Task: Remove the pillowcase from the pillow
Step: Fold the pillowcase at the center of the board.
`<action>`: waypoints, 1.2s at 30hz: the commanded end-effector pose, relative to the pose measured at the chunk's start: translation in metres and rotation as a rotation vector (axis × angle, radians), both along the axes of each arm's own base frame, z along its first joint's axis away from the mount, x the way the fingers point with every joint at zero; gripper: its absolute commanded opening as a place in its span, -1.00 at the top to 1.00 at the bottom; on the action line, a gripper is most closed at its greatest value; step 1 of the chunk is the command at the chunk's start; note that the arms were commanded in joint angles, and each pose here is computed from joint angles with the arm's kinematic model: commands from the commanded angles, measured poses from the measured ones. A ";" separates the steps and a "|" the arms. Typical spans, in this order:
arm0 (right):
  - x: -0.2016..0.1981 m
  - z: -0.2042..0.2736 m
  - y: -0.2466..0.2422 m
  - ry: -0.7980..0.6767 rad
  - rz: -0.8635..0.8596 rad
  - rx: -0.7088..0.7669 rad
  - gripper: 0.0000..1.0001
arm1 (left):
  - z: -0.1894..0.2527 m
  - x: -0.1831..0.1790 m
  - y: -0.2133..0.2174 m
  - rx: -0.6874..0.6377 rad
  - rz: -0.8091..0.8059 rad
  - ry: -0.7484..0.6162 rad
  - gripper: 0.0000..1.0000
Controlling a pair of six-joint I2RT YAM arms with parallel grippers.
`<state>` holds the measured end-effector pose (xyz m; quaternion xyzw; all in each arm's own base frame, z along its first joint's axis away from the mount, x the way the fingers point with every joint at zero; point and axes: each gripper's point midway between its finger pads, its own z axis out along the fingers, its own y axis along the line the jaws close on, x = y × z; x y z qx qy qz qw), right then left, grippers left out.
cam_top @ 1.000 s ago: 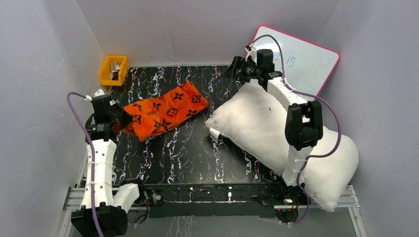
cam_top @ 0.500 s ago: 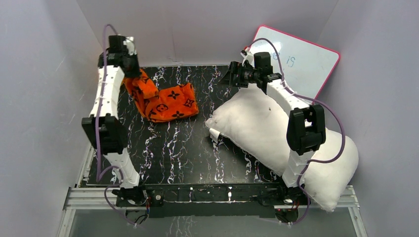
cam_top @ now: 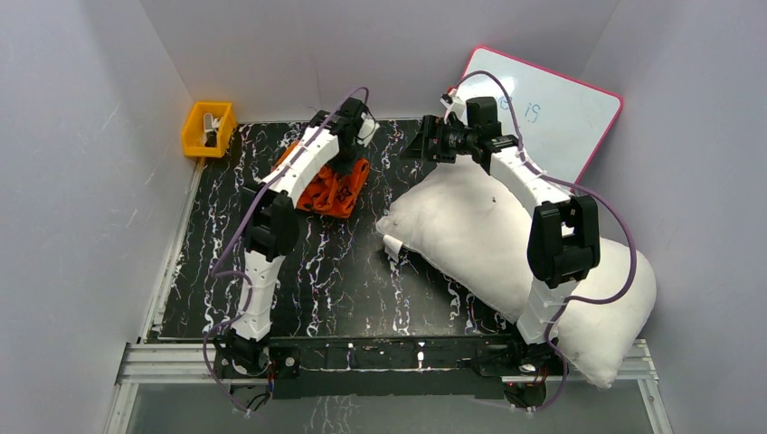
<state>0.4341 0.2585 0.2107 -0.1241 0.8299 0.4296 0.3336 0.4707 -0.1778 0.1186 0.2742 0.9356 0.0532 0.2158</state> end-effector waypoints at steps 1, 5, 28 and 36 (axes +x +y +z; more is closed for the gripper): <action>-0.007 0.021 -0.001 -0.058 0.017 0.018 -0.97 | 0.032 -0.011 -0.006 0.049 -0.052 -0.047 1.00; -0.006 0.015 -0.002 -0.040 0.003 0.011 -0.97 | 0.037 -0.027 -0.016 0.052 -0.090 -0.026 0.87; -0.027 0.021 0.114 -0.071 0.068 0.042 -0.97 | 0.077 -0.040 0.087 -0.384 0.296 -0.154 -0.87; -0.002 -0.026 0.164 0.038 0.004 0.073 -0.96 | 0.061 -0.023 0.140 -0.577 0.488 -0.078 -0.81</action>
